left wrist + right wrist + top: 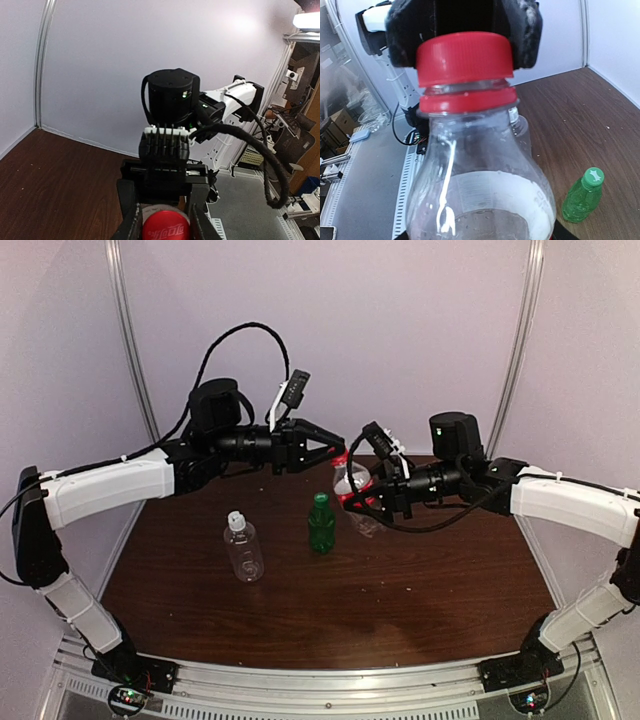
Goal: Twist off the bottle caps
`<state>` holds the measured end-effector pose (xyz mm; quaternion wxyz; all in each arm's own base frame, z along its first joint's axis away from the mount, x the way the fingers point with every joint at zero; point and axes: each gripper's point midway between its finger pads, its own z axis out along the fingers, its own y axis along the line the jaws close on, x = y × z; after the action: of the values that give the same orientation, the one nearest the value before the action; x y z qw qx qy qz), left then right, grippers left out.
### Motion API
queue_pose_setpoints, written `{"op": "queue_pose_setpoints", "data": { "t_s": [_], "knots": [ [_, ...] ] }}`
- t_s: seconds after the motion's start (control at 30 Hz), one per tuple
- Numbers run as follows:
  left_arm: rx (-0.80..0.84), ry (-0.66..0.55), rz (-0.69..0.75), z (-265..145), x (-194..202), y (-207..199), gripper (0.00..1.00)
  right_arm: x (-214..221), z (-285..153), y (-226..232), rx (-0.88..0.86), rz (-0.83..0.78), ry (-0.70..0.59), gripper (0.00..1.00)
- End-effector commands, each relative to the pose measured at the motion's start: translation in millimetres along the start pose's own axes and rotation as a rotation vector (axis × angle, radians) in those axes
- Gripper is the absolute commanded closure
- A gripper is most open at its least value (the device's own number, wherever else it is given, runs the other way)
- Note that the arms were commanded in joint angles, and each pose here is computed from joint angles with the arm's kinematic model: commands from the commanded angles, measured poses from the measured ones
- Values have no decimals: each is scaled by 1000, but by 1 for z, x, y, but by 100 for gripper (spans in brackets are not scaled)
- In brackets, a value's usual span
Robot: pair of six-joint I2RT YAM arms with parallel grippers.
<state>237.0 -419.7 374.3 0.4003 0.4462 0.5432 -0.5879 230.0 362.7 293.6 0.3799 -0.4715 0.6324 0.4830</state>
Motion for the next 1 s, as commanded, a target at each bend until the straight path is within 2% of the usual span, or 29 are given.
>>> {"op": "queue_pose_setpoints", "data": {
  "t_s": [0.0, 0.2, 0.33, 0.43, 0.67, 0.97],
  "knots": [
    [-168, -56, -39, -3, -19, 13, 91, -11, -10, -35, 238, -8, -34, 54],
    [-481, -74, -179, -4, -18, 48, 90, -17, -26, -64, 452, -2, -97, 55],
    [-590, -59, -218, -3, -9, 56, 90, -19, -33, -73, 541, -7, -127, 55],
    [-582, -67, -210, -1, -12, 54, 86, -17, -34, -73, 548, -5, -125, 55],
    [-502, -65, -123, 5, -20, 42, 69, -14, -30, -65, 503, -16, -109, 55],
    [-394, -95, -43, -7, -30, 28, 36, -7, -21, -41, 361, -72, -64, 51]
  ]
}}
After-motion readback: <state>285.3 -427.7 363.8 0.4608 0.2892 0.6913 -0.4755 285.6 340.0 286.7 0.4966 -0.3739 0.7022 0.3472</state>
